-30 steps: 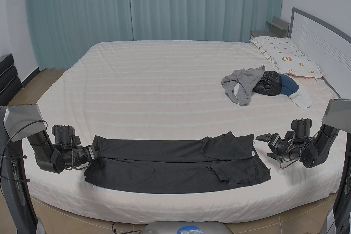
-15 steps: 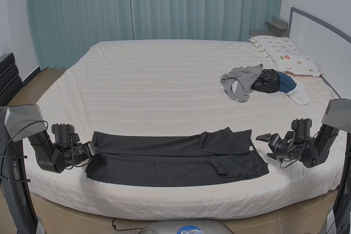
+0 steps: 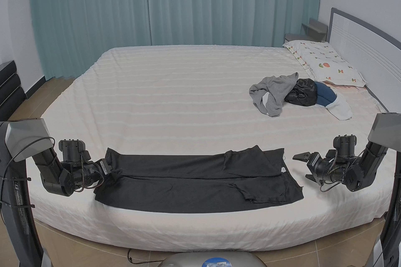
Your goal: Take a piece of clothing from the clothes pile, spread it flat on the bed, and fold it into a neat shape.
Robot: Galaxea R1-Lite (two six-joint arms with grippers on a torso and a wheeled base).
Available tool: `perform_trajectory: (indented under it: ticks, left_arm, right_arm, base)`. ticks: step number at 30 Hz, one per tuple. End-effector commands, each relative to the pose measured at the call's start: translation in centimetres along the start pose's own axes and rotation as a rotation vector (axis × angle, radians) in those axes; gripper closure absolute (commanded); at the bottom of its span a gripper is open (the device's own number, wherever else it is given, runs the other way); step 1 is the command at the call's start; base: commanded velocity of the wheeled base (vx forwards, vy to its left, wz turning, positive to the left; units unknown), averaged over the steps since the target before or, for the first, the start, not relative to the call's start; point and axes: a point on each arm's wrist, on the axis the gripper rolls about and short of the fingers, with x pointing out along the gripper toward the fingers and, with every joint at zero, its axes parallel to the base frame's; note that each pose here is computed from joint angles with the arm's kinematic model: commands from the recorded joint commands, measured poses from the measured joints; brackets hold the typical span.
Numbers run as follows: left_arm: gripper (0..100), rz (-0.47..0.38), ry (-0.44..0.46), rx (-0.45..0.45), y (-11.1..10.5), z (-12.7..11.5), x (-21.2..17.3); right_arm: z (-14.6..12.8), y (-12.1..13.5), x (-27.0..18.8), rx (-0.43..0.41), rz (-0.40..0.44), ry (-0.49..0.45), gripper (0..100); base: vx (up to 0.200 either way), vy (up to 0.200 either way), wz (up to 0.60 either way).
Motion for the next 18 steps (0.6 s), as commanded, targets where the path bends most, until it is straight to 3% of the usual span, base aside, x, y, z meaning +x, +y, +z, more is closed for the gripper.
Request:
perform_trajectory:
  ticks: [1,18]
  left_arm:
    - [100,-0.003,-0.004,0.0,-0.05,0.11,0.01]
    - [100,0.009,0.004,-0.003,0.32,-0.12,-0.19]
  right_arm:
    - [-0.07,0.0,0.05,-0.001,0.0,0.002,0]
    - [-0.1,-0.02,0.03,0.0,-0.001,0.003,0]
  base:
    - [0.0,0.0,0.0]
    - [0.0,0.0,0.0]
